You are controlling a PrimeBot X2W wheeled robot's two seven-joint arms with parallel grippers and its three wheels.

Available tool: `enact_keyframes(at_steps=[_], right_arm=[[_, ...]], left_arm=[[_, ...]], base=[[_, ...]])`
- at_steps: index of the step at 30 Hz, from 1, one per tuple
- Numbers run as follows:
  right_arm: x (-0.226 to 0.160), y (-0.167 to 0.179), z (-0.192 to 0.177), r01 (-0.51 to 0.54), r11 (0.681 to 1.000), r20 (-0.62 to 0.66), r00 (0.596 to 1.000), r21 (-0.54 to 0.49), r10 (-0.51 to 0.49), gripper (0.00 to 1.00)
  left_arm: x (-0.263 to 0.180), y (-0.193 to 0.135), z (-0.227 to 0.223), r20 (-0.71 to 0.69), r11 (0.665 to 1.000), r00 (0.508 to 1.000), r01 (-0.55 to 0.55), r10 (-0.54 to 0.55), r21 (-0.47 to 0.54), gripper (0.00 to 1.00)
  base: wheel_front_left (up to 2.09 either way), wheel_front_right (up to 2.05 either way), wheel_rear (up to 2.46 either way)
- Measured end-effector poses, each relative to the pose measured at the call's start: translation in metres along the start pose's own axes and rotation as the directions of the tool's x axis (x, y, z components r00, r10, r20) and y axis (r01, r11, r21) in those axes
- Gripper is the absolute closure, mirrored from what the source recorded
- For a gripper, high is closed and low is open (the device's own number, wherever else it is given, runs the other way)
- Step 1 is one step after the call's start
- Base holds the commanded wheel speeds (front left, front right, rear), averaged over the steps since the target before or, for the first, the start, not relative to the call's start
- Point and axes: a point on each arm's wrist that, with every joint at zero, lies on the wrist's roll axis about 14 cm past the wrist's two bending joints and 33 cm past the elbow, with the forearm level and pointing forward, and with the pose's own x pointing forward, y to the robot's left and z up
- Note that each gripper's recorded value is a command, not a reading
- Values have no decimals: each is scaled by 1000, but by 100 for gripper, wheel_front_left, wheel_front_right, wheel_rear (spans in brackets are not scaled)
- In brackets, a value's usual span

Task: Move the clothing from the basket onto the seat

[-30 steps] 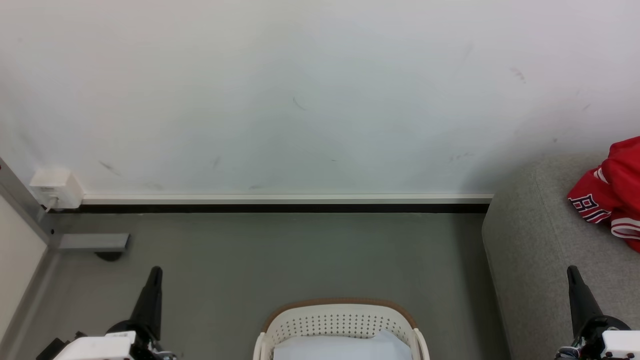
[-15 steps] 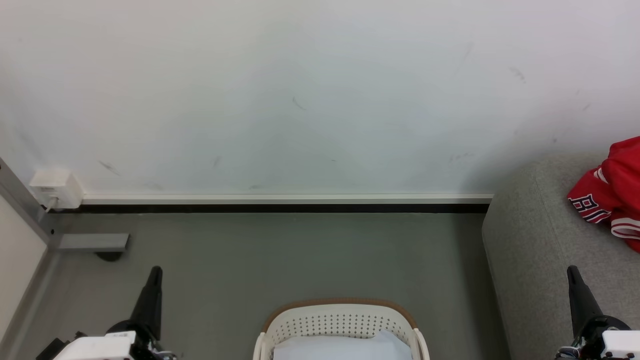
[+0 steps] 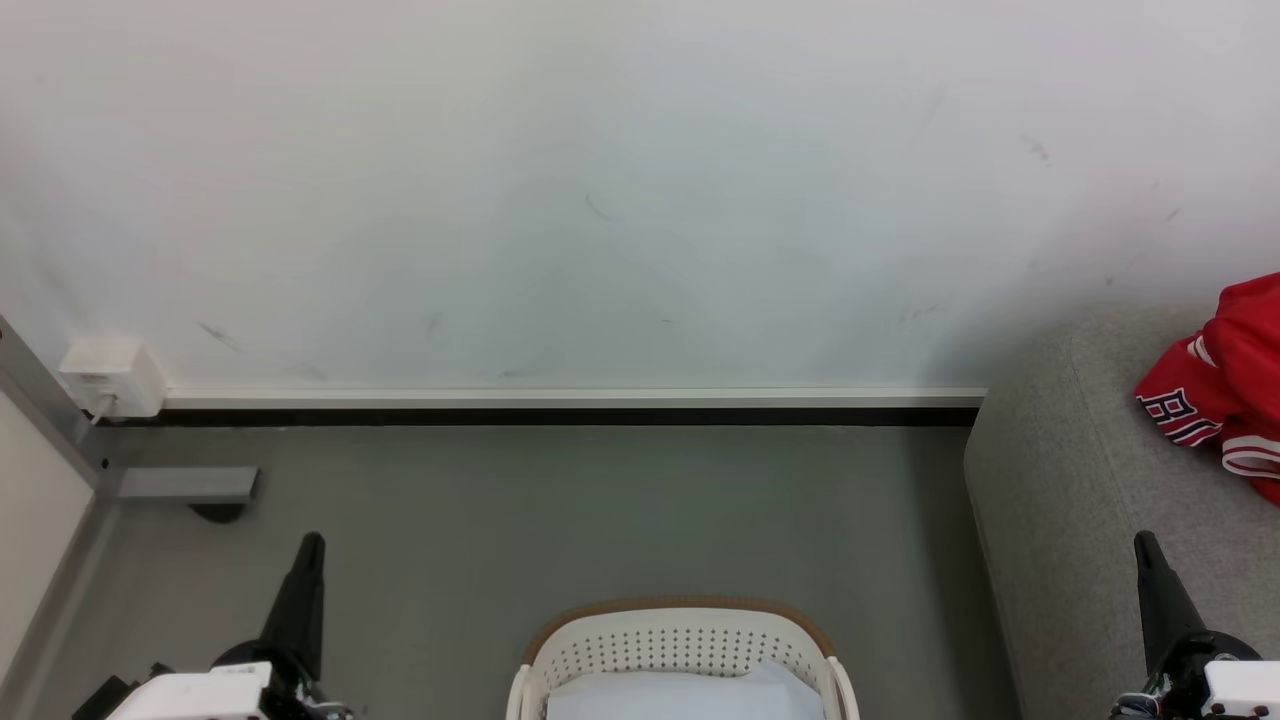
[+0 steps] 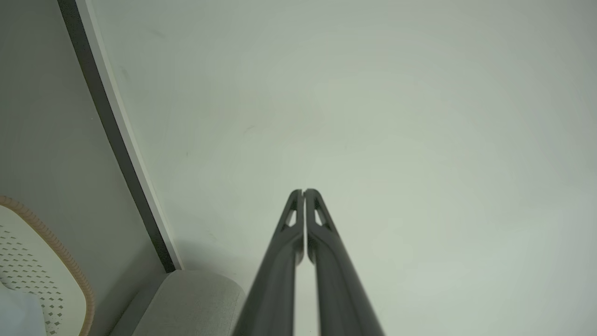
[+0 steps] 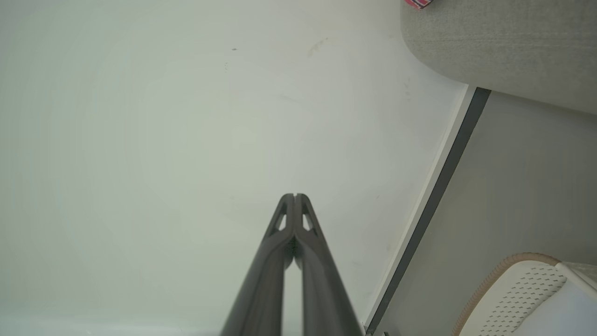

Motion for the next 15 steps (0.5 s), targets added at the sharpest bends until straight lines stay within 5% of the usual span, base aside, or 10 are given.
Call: enact_keyframes(at_steps=[15], right_arm=[[0,0,0,0,1000,0,1000,0,0,100]], left_arm=[[0,0,0,0,1000,1000,0,0,0,100]], base=[[0,0,0]])
